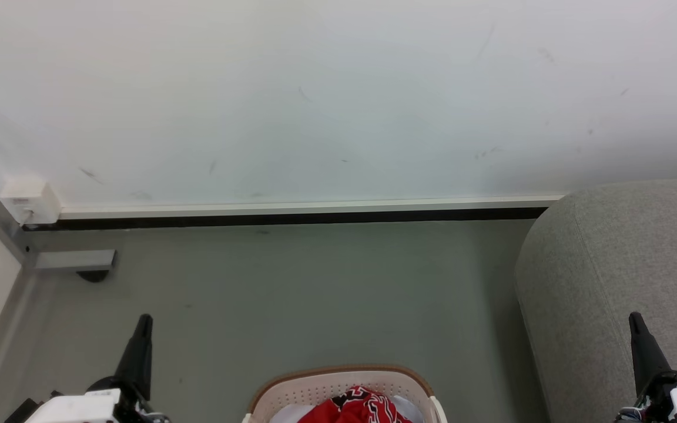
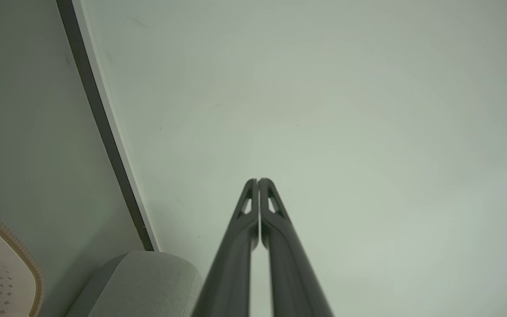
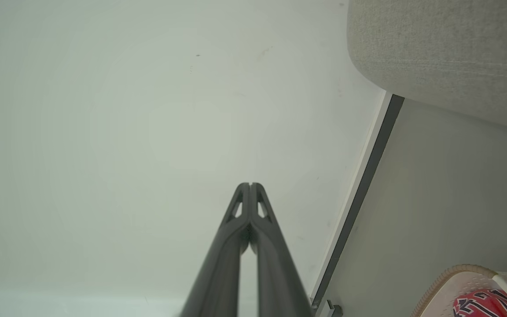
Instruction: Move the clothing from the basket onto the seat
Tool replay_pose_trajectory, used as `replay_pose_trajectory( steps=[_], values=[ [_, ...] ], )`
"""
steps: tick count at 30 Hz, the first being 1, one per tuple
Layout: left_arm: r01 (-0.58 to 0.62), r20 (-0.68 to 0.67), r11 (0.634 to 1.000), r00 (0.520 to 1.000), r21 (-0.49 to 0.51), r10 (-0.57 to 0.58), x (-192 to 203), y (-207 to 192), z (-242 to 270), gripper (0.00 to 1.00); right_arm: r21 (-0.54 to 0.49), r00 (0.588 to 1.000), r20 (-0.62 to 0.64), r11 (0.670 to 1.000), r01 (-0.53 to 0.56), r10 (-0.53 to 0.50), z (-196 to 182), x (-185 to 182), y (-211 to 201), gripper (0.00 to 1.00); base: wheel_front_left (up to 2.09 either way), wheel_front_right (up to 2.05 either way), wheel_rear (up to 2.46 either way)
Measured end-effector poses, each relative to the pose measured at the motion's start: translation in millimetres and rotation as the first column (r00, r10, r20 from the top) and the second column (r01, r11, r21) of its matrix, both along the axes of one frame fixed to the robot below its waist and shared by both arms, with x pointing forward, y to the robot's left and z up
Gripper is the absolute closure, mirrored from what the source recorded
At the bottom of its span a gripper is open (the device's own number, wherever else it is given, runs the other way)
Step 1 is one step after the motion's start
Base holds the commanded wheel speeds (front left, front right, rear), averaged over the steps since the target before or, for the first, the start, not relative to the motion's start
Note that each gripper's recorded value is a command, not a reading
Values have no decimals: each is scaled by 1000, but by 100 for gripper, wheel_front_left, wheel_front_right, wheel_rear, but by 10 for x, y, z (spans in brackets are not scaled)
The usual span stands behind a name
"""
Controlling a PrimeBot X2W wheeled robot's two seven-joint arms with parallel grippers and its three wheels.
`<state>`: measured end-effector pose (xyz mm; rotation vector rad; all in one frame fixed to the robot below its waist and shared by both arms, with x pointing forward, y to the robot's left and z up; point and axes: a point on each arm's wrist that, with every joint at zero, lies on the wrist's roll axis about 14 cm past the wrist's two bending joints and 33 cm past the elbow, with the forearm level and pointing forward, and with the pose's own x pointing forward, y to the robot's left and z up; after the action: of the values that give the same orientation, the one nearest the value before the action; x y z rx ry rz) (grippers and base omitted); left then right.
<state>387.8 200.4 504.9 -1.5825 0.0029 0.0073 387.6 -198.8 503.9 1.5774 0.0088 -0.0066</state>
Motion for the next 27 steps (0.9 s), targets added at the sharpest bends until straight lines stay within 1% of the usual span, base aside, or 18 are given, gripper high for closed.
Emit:
replay_pose_trajectory(
  steps=[14, 15, 19, 22, 25, 27],
  values=[
    [0, 0, 1000, 1000, 0, 0, 0, 0, 0, 100, 0, 1000, 0, 1000, 0, 0, 0, 0, 0, 100, 0, 0, 0],
    [-1, -5, 1000, 1000, -2, 1, -5, -1, -18, 0, 1, 1000, -5, 1000, 0, 0, -18, -6, 4, 0, 0, 0, 0],
    [-3, -64, 1000, 998, -10, 2, -93, -23, -213, 0, 16, 998, -61, 1000, 1, 0, -211, -96, 46, 0, 0, 0, 0],
    [-4, -67, 1000, 998, -9, 3, -96, -49, -224, 0, 11, 998, -63, 1000, 9, -8, -215, -99, 45, 0, 0, 0, 0],
    [-10, -68, 1000, 998, -6, 10, -96, -53, -227, 0, -15, 998, -64, 1000, 16, -17, -216, -99, 40, 0, 0, 0, 0],
    [-17, -70, 1000, 997, 10, 18, -96, -45, -230, 0, -51, 998, -64, 999, 17, -20, -212, -100, 38, 0, 0, 0, 0]
  ],
)
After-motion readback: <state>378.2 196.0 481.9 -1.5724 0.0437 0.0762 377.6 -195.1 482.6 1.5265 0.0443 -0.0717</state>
